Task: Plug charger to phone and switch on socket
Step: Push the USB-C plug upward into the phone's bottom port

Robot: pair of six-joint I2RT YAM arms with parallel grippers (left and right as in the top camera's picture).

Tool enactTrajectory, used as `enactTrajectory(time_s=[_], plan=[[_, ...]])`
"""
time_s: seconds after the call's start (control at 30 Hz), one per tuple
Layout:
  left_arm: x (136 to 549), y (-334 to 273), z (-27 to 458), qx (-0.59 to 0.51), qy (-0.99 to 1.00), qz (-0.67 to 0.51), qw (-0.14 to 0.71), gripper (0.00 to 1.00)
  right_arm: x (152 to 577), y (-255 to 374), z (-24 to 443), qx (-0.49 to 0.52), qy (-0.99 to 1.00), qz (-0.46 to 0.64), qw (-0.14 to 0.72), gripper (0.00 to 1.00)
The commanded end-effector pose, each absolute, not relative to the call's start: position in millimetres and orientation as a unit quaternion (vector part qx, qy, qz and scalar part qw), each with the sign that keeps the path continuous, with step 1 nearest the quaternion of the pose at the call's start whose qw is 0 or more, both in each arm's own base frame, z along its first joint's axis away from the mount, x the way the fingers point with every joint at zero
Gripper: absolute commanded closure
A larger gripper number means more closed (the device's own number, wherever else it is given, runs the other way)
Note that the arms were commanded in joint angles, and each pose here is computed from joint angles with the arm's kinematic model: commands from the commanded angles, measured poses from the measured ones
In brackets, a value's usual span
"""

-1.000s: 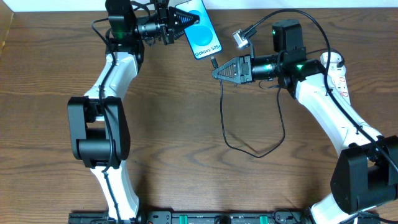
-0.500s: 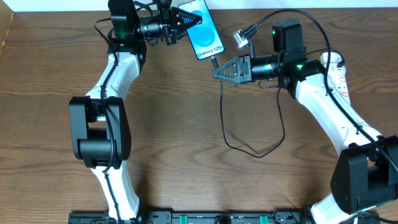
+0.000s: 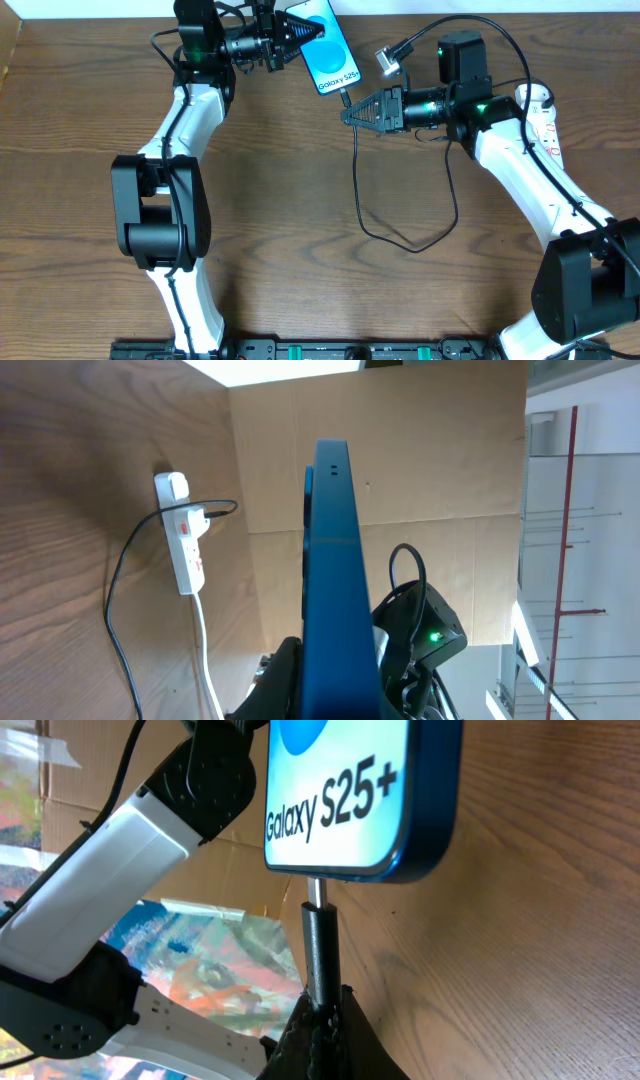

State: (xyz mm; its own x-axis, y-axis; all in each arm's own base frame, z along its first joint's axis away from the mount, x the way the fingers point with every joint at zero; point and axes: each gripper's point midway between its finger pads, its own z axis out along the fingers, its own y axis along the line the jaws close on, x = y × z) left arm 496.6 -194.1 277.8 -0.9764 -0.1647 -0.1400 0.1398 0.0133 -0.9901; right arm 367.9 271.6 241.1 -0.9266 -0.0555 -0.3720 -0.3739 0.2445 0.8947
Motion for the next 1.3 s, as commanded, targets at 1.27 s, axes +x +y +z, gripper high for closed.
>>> enactTrajectory(time_s=[1.27], plan=[[480.2, -198.4, 293.3, 0.039, 0.701, -0.704, 0.104, 0.93, 376.3, 271.6, 233.7, -0.111, 0.792, 0.586, 0.135, 0.99]])
